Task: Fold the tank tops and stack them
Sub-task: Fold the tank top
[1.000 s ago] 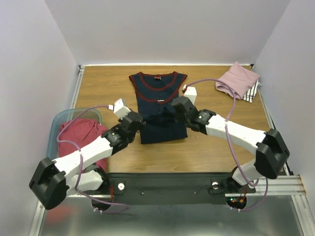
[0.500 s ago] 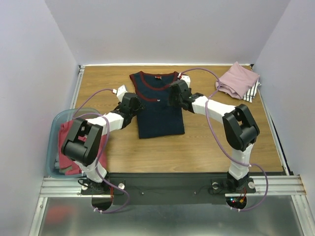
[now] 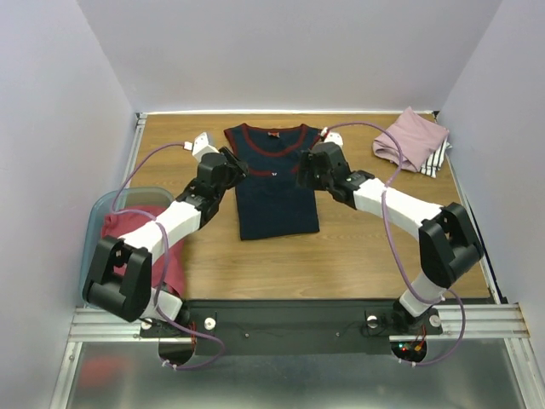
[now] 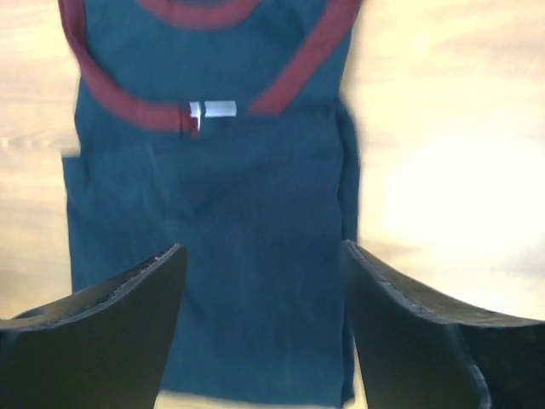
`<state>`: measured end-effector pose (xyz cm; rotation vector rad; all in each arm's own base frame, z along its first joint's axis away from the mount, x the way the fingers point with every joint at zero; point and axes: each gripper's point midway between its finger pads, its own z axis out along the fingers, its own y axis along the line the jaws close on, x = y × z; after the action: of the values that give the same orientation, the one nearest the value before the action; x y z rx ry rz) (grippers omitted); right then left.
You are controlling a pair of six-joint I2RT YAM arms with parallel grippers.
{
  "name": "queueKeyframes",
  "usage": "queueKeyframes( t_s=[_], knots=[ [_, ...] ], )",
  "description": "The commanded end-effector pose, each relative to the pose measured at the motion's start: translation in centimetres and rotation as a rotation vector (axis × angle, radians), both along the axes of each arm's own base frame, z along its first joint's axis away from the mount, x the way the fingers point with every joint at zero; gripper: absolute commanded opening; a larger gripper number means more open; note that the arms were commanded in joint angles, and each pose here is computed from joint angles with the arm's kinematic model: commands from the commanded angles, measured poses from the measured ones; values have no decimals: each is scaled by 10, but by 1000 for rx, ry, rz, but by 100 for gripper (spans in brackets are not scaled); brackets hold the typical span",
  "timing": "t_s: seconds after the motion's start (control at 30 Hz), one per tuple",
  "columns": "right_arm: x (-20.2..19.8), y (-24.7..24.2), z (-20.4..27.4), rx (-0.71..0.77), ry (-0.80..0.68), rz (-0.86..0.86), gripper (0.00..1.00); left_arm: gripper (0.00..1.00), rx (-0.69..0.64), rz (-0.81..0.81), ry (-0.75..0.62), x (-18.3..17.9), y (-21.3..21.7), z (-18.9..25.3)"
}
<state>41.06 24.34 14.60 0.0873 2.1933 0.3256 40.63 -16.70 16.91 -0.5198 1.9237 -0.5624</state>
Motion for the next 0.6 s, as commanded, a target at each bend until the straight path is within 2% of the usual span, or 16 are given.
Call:
queueKeyframes(
  t_s=[0.0, 0.07, 0.1, 0.17, 0.2, 0.3, 0.43, 0.57],
  knots=[
    [-40, 24, -22, 78, 72, 79, 74, 52, -58, -64, 3, -25, -26, -1],
    [-54, 27, -41, 68, 114, 82, 69, 45, -70, -110, 30, -31, -41, -15],
    [-60, 26, -51, 75, 140, 63, 64, 38, -66, -141, 56, -36, -54, -26],
    [-68, 17, -67, 65, 172, 25, 57, 34, -61, -165, 81, -41, -65, -37],
    [-78, 7, -84, 41, 202, 8, 47, 31, -57, -182, 93, -47, -73, -43],
    [-91, -7, -103, 24, 240, -33, 40, 29, -51, -195, 137, -54, -81, -65],
    [-117, -22, -139, 1, 326, -45, 36, 27, -30, -210, 220, -66, -90, -101],
    [-142, -30, -149, 26, 369, -27, 36, 27, -28, -205, 279, -81, -93, -123]
  ],
)
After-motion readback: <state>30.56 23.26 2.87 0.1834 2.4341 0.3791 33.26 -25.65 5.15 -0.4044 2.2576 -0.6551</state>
